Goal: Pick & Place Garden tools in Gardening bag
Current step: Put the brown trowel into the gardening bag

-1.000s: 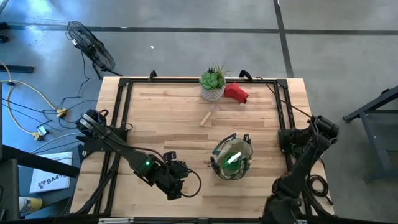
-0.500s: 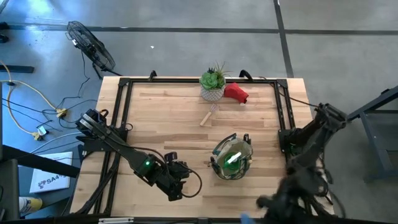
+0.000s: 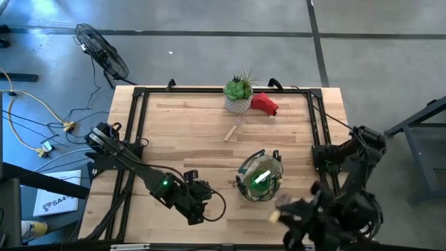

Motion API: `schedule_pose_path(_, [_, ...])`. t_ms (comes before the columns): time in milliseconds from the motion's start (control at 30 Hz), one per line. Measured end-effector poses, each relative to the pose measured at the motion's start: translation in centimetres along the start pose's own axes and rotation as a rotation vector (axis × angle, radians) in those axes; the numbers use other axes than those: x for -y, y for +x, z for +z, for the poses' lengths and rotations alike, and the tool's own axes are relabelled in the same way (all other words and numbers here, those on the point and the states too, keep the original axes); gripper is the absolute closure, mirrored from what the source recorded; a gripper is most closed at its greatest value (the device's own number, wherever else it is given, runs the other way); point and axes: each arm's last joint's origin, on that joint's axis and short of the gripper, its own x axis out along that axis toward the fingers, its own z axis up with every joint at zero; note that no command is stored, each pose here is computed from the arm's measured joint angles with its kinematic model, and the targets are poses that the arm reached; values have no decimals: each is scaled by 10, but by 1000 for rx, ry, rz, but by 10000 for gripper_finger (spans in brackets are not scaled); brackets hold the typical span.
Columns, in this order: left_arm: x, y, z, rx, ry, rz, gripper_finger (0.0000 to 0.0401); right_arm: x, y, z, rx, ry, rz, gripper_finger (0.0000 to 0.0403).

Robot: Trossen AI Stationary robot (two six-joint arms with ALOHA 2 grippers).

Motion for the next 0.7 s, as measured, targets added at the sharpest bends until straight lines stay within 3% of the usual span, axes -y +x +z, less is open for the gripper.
schedule_pose_path(67, [0,0,0,0,0,0,206,8,-6,5,-53,-17,-3,344])
schedule_pose_path(233, [0,0,0,2,18,-1,206,7,-34,29,-15,34,103,344])
schedule_pose_path(567, [-3,2,4,7,-1,-1,206,-49,-59,62,9,15,192,344])
schedule_pose_path(700, [-3,1,4,7,-16,-3,206,-72,-58,71,-20,111,181,344])
